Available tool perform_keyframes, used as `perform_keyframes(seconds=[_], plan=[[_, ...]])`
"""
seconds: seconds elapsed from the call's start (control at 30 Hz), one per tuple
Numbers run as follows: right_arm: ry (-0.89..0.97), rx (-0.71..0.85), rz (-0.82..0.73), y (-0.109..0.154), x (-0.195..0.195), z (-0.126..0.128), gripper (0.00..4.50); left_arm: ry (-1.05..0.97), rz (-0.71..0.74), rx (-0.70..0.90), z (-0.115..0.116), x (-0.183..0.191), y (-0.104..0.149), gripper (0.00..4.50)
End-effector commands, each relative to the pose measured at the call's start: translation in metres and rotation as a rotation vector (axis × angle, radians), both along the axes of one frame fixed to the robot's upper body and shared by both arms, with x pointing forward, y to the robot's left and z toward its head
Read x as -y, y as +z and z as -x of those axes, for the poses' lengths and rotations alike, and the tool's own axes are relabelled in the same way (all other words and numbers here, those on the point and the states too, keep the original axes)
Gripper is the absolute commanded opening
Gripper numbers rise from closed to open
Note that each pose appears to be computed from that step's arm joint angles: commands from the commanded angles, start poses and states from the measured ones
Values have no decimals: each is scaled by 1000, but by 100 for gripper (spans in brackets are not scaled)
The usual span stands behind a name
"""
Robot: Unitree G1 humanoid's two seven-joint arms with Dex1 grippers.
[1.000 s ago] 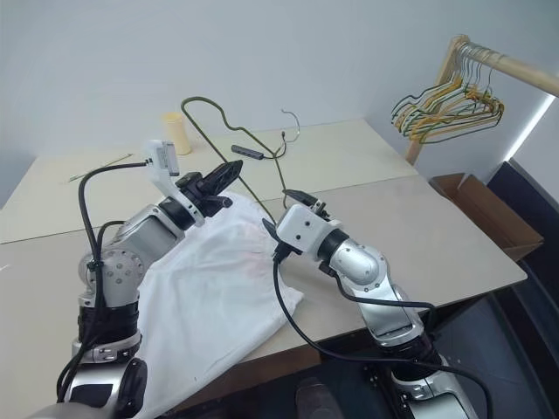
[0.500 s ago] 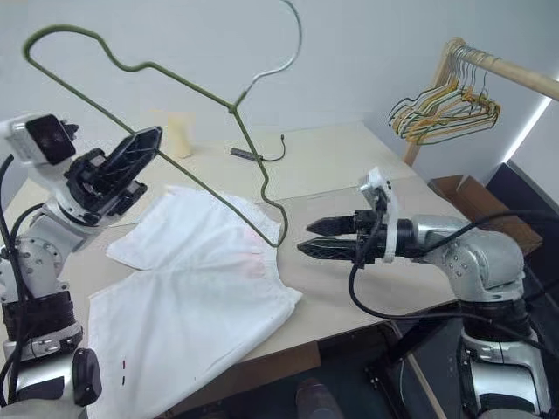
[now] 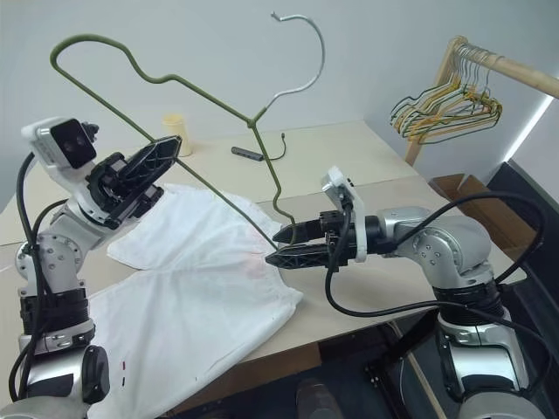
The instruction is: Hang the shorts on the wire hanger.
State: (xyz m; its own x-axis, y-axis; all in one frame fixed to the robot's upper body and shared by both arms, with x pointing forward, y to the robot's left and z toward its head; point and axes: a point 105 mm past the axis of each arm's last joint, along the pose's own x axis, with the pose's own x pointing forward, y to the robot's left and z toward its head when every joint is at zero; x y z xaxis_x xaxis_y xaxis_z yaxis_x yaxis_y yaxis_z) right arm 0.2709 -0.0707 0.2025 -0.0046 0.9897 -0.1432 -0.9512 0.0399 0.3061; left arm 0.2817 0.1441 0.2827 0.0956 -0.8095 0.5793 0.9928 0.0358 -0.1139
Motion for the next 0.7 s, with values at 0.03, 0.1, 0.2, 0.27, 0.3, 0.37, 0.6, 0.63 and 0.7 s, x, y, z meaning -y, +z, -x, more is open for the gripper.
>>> perform_keyframes(seconds=[0.03, 0.1, 0.2, 0.27, 0.3, 0.37, 0.6, 0.63, 0.7], plan=[[-5, 54, -7, 13, -2, -2, 383, 0, 6, 50, 2, 1, 8, 0], [-14, 54, -8, 13, -2, -4, 383, 2, 8, 49, 1, 2, 7, 0], [-25, 49, -25, 16, -2, -7, 383, 4, 6, 47, 1, 2, 6, 0], [-33, 50, -30, 16, -2, -8, 347, 4, 5, 46, 2, 1, 5, 0], [-35, 50, -29, 16, -2, -9, 327, 5, 4, 45, 2, 1, 5, 0], [-35, 47, -33, 16, -4, -9, 259, 4, 3, 40, 3, 1, 4, 0], [-59, 43, -24, 13, -5, -12, 9, 14, -5, 34, 1, 2, 2, 0], [-66, 45, -26, 13, -5, -13, 4, 12, -9, 30, 1, 2, 1, 0], [-83, 50, -37, 14, -5, -15, 0, 26, -20, 9, -3, 2, -4, 55]])
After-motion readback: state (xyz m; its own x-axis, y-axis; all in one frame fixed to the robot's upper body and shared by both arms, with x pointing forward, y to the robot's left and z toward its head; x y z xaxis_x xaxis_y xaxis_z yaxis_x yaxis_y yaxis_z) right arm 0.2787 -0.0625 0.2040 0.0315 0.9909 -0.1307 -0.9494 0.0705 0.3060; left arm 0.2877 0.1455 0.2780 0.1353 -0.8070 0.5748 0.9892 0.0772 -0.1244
